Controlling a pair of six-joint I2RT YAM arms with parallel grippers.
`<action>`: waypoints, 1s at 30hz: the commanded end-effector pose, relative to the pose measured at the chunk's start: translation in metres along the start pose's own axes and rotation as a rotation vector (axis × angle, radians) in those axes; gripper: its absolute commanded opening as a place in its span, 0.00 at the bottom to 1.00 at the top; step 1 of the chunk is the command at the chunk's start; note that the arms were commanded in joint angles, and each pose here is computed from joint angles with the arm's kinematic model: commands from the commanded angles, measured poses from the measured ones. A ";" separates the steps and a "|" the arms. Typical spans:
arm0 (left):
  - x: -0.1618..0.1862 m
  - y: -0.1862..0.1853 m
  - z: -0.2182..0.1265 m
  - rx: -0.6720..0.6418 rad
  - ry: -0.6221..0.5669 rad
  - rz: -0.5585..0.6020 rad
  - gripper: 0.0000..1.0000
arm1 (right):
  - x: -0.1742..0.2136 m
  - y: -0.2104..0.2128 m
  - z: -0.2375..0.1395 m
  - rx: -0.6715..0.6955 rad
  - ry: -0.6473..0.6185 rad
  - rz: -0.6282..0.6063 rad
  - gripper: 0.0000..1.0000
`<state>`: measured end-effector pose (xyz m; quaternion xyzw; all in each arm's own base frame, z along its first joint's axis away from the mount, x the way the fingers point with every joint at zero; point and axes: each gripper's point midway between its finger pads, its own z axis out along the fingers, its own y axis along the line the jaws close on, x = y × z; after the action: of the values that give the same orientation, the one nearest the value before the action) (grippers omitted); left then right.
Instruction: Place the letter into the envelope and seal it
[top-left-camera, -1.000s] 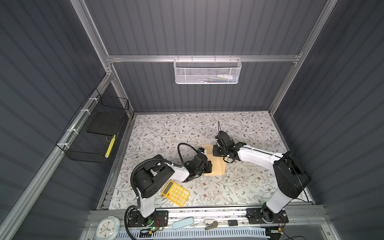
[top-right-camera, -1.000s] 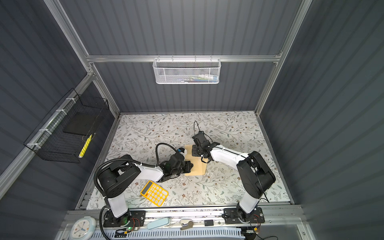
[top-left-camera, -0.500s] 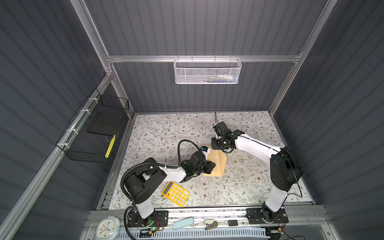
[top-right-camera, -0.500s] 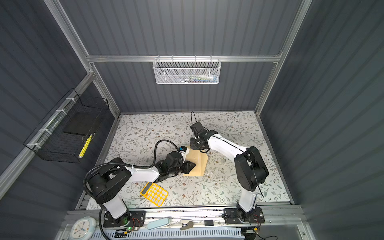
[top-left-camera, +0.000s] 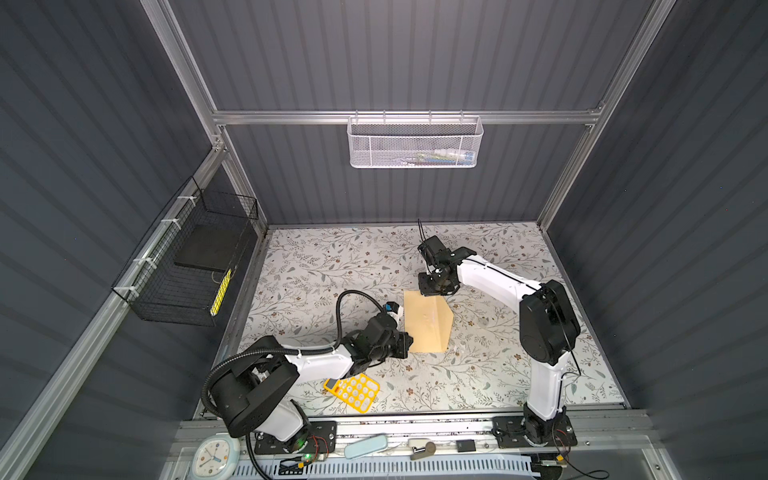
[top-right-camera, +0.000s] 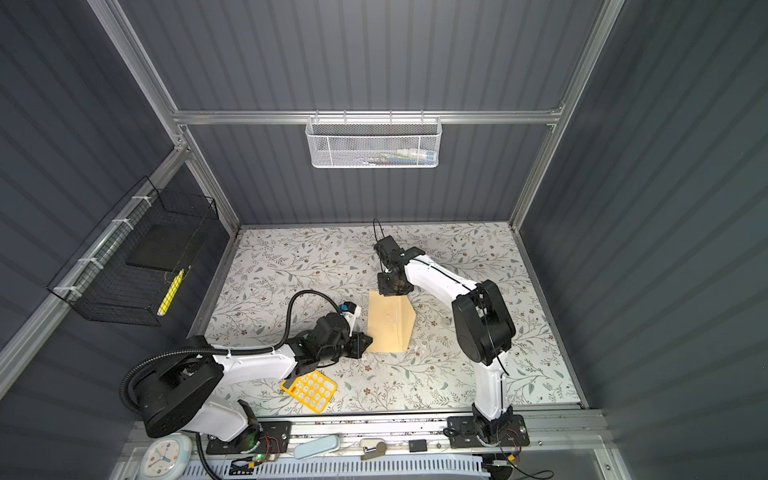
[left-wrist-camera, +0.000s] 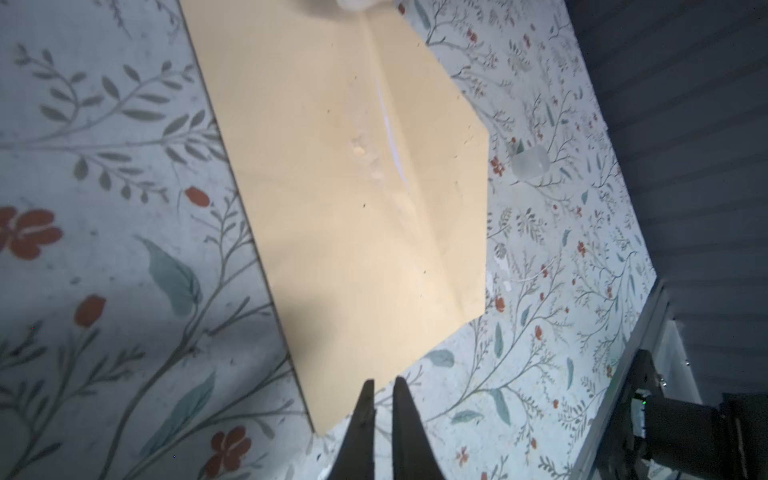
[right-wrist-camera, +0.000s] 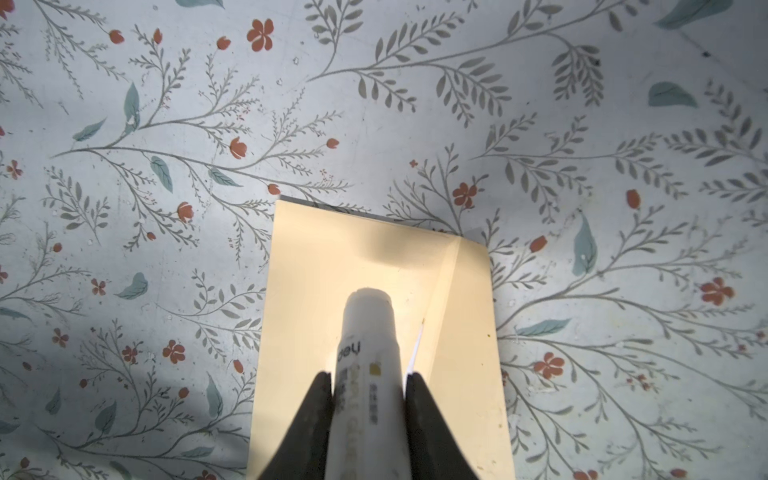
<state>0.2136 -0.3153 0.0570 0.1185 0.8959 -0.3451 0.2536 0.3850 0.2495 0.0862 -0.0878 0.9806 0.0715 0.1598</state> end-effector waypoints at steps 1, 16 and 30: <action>0.006 -0.006 -0.002 0.009 -0.008 -0.016 0.11 | 0.006 -0.009 0.001 0.036 0.055 -0.027 0.00; 0.022 0.014 0.012 -0.114 0.009 -0.049 0.07 | 0.019 -0.011 0.019 0.019 0.167 -0.060 0.00; 0.027 0.043 0.017 -0.266 0.012 -0.063 0.07 | 0.040 -0.007 0.016 -0.021 0.270 -0.095 0.00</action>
<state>0.2114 -0.3080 0.0230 0.0687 0.9239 -0.2773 0.2545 0.3657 0.2401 0.0591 -0.1345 0.9875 0.0560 0.0608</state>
